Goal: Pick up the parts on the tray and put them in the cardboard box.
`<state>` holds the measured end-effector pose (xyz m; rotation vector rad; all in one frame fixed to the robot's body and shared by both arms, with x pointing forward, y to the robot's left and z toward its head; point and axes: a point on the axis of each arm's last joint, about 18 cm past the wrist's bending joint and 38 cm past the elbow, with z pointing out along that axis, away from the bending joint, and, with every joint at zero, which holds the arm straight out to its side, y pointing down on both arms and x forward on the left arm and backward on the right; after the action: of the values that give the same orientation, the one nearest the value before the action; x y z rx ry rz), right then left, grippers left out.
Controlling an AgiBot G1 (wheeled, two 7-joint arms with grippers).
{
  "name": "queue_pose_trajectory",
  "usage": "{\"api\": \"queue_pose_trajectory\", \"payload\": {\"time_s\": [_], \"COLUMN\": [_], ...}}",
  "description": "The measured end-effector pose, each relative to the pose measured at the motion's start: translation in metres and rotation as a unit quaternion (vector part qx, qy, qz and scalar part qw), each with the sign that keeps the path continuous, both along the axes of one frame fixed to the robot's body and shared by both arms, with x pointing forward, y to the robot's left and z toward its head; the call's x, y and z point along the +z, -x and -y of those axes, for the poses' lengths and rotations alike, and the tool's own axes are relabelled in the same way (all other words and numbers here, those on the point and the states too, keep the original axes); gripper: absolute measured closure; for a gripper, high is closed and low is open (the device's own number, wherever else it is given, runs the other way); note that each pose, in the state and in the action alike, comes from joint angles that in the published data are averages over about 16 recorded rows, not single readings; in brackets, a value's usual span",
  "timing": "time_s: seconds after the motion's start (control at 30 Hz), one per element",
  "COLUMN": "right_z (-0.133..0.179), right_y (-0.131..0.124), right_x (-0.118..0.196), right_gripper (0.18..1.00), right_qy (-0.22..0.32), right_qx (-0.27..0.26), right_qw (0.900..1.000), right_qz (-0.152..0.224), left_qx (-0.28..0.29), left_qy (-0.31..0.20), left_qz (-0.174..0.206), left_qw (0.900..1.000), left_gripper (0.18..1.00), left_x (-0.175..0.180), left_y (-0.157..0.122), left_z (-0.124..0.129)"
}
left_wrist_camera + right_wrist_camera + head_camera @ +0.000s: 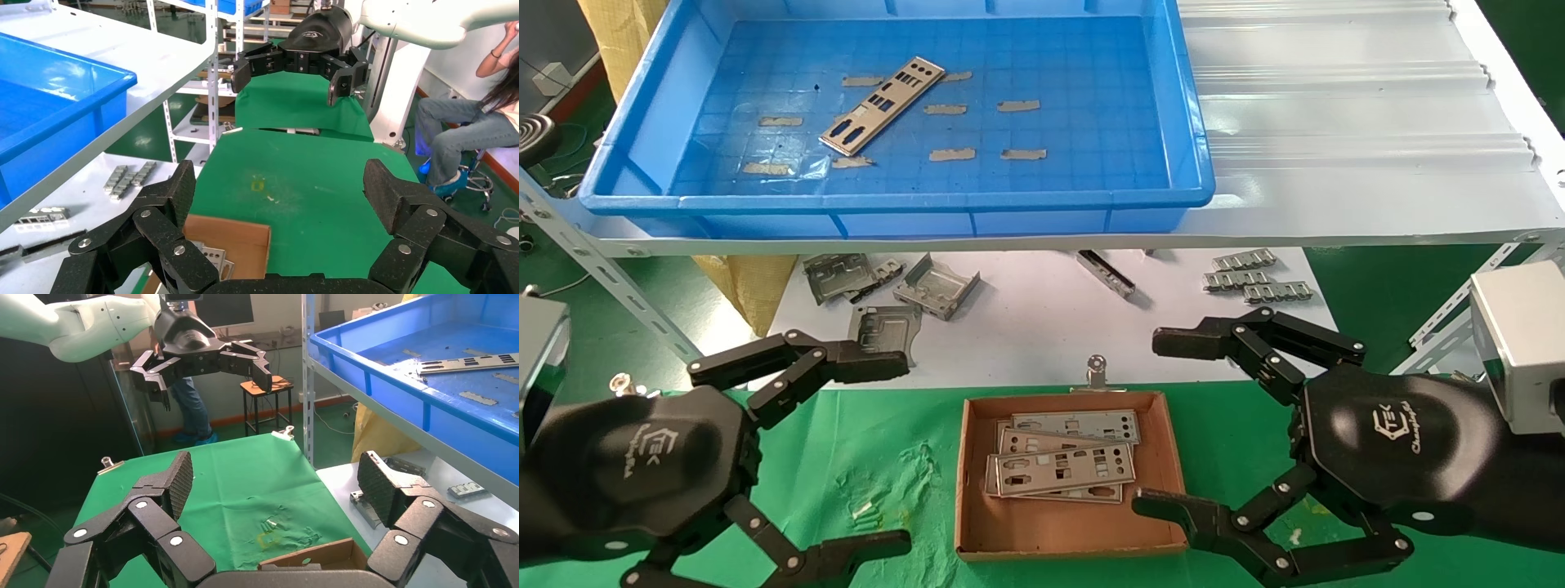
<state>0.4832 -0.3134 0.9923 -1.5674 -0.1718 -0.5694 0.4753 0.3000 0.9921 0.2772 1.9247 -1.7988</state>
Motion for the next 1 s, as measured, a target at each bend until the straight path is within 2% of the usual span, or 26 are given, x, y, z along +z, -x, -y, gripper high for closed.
{"api": "queue_pose_trajectory", "payload": {"time_s": [1.0], "right_z": [0.0000], "right_y": [0.0000], "right_x": [0.0000], "right_gripper": [0.179], "right_qy": [0.000], "right_qx": [0.000], "right_qw": [1.000], "right_qz": [0.000], "left_qx": [0.000], "left_qy": [0.000], "left_qz": [0.000], "left_qw": [1.0000], "left_gripper": [0.184], "left_x": [0.0000], "left_y": [0.0000], "left_z": [0.0000]}}
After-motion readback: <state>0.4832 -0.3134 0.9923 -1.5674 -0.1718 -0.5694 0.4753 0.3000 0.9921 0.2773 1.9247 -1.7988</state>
